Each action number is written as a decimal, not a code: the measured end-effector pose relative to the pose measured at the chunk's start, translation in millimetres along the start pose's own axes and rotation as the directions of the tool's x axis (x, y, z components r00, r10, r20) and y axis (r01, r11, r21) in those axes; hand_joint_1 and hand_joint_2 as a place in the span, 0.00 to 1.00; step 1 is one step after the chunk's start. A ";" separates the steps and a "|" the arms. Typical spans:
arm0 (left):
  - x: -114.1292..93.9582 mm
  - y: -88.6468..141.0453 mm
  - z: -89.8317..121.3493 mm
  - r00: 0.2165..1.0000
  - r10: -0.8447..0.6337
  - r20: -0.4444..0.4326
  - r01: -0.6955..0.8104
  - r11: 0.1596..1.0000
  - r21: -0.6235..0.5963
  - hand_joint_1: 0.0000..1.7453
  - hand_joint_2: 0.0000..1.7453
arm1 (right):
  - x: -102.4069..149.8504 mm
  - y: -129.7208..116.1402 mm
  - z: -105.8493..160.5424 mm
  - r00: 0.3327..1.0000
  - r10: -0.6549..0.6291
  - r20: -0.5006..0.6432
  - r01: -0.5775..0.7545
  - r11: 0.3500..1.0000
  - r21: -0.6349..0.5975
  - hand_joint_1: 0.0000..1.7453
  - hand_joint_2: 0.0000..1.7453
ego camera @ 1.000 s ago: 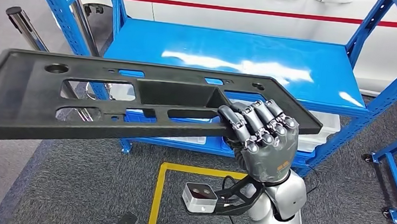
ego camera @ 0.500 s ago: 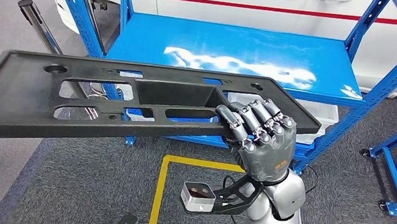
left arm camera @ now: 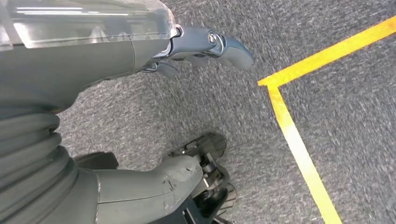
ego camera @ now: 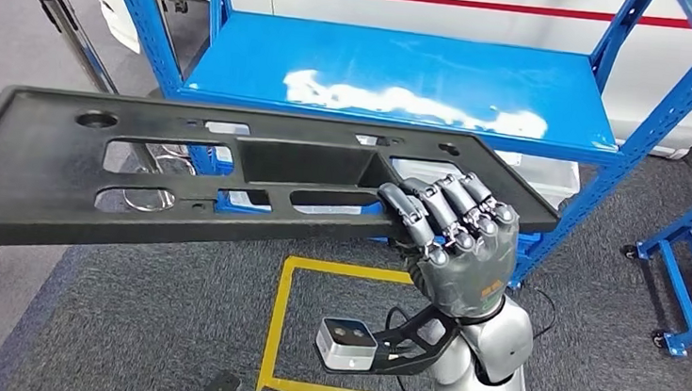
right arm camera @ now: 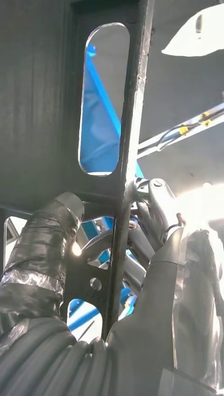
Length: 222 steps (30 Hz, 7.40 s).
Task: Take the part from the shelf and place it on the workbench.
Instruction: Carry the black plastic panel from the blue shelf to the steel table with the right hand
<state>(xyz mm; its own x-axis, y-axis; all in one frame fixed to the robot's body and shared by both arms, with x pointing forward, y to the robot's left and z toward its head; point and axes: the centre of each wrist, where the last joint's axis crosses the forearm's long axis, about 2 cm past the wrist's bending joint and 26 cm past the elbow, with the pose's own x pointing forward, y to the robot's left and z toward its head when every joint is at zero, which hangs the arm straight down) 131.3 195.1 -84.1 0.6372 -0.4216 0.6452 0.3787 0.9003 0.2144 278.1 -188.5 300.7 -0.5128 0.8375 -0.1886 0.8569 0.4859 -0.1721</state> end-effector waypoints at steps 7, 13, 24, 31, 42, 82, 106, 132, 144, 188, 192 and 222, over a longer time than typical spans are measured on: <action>-0.3 -0.4 0.2 1.000 -0.003 -0.005 0.003 1.000 0.001 0.00 1.00 | 0.3 0.2 -0.3 1.000 -0.001 -0.001 0.001 1.000 -0.001 1.00 1.00; 2.3 2.3 -1.5 1.000 -0.004 -0.004 0.004 1.000 0.012 0.00 1.00 | 0.6 0.0 -0.7 1.000 -0.001 0.000 0.001 1.000 -0.003 1.00 1.00; 4.9 -0.5 -1.7 1.000 0.008 0.001 -0.008 1.000 0.008 0.00 1.00 | 1.1 0.7 -1.9 1.000 -0.002 0.005 0.002 1.000 -0.004 1.00 1.00; -0.9 6.5 -1.5 1.000 0.029 -0.006 -0.028 0.999 0.024 0.00 1.00 | 7.1 9.1 -9.6 1.000 -0.026 0.008 0.026 1.000 -0.007 1.00 1.00; -5.4 13.9 -1.7 1.000 0.025 -0.011 -0.024 0.999 0.035 0.00 1.00 | 13.1 16.8 -11.8 0.999 -0.049 0.012 0.048 0.999 0.008 1.00 1.00; 2.2 8.6 -3.2 1.000 0.024 -0.010 -0.024 0.999 0.036 0.00 1.00 | 12.6 19.5 -13.0 0.997 -0.060 0.040 0.060 0.998 0.003 1.00 1.00; 3.0 10.2 -4.0 1.000 0.025 -0.009 -0.025 0.999 0.036 0.00 1.00 | 12.5 20.9 -15.3 0.997 -0.056 0.045 0.056 0.998 0.002 1.00 1.00; 5.5 10.3 -5.0 1.000 0.026 -0.003 -0.026 0.999 0.040 0.00 1.00 | 11.6 21.7 -20.0 0.997 -0.042 0.062 0.042 0.999 -0.002 1.00 1.00; 8.5 8.1 -5.5 1.000 0.028 0.004 -0.028 0.999 0.035 0.00 1.00 | 10.4 22.3 -24.9 0.995 -0.019 0.093 0.019 1.000 -0.001 1.00 1.00; 5.3 6.6 -3.8 0.999 0.028 0.026 -0.029 0.998 0.049 0.00 1.00 | 25.7 47.3 -6.8 0.981 -0.173 0.083 0.165 0.981 0.104 1.00 1.00; 3.3 5.7 -2.8 0.999 0.030 0.021 -0.031 0.998 0.048 0.00 1.00 | 27.1 49.5 -3.5 0.979 -0.186 0.082 0.175 0.977 0.119 1.00 1.00; -2.6 5.7 -0.4 0.999 0.036 0.010 -0.036 0.998 0.053 0.00 1.00 | 26.8 53.5 0.3 0.976 -0.199 0.091 0.185 0.973 0.138 1.00 1.00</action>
<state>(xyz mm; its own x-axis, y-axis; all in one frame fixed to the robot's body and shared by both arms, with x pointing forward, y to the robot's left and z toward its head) 132.1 201.3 -84.9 0.6435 -0.3879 0.6599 0.3190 0.9196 0.2295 310.2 -140.2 286.2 -0.6754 0.6981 -0.2377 0.7315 0.5932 -0.3361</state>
